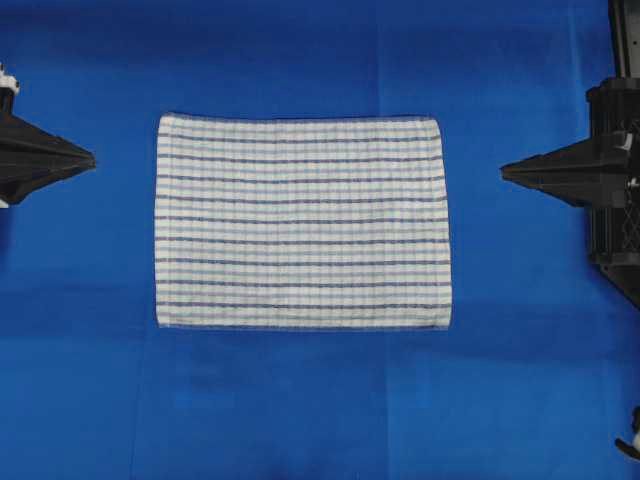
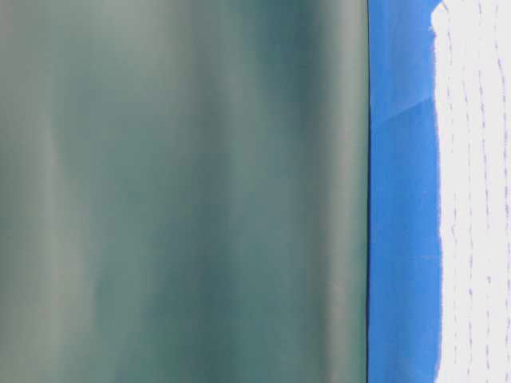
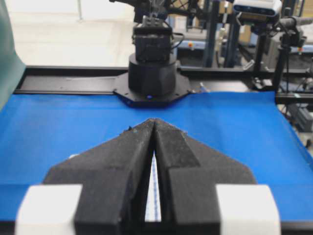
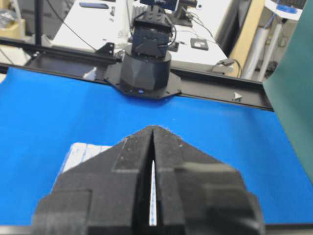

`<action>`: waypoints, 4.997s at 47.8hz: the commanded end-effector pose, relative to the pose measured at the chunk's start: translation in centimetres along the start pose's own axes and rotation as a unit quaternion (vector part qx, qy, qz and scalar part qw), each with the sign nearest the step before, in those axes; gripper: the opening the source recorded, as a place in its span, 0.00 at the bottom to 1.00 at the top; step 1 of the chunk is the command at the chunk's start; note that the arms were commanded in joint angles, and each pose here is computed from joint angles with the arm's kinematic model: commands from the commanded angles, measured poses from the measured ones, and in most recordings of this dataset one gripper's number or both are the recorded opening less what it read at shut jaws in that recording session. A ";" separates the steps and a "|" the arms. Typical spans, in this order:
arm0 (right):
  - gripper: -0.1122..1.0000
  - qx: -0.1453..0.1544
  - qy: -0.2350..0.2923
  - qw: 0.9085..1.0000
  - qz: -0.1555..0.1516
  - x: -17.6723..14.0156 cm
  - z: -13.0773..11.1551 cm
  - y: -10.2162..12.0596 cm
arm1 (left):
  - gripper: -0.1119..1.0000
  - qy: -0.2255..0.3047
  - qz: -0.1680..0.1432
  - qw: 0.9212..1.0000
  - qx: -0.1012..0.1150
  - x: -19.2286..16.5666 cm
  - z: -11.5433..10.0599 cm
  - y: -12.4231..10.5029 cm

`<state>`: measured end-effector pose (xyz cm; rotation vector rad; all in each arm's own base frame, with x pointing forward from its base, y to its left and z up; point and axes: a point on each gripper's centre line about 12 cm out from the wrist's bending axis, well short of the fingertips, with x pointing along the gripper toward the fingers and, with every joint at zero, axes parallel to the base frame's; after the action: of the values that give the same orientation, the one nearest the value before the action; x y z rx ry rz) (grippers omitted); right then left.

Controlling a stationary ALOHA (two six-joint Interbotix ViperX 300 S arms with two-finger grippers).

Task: Fold the blue towel.
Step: 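Move both grippers to the towel's far corners and grasp them, then pull both far corners toward the near edge, folding the towel in half, then release the corners and lift both grippers away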

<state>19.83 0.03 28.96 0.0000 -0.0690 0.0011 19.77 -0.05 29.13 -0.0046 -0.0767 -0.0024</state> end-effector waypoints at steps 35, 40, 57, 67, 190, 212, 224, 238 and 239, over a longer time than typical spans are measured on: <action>0.28 0.057 0.194 0.960 -0.194 2.7 -7.4 -9.1 | 0.22 0.149 0.152 0.977 -0.024 2.0 -6.7 6.8; 0.51 0.066 0.222 0.949 -0.213 3.0 -9.4 -10.3 | 0.42 0.180 0.173 0.968 -0.032 2.1 -8.4 8.0; 0.74 0.098 0.279 0.920 -0.256 3.8 -16.1 -12.9 | 0.85 0.248 0.242 0.936 -0.054 1.3 -14.3 11.6; 0.74 0.109 0.305 0.907 -0.268 4.0 -19.3 -13.5 | 0.84 0.274 0.248 0.927 -0.061 1.2 -17.3 12.1; 0.16 0.160 0.302 0.930 -0.135 3.8 -13.9 -3.9 | 0.10 0.231 0.073 0.969 -0.057 1.8 -13.2 2.6; 0.16 0.184 0.304 0.934 -0.046 3.5 -13.0 1.6 | 0.10 0.224 -0.040 0.970 -0.088 2.0 -12.6 -3.1; 0.16 0.188 0.314 0.930 -0.023 3.5 -13.2 3.1 | 0.10 0.238 -0.053 0.965 -0.098 2.3 -13.0 -4.0; 0.16 0.186 0.322 0.928 -0.019 3.6 -13.5 3.4 | 0.10 0.253 -0.060 0.961 -0.096 2.7 -13.5 -4.5; 0.16 0.187 0.322 0.928 -0.019 3.6 -13.5 3.4 | 0.10 0.254 -0.063 0.961 -0.095 2.7 -13.6 -4.7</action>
<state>23.91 3.19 15.14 0.3774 0.6122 -0.0352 23.02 -4.31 15.24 -0.1887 0.4570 -0.1209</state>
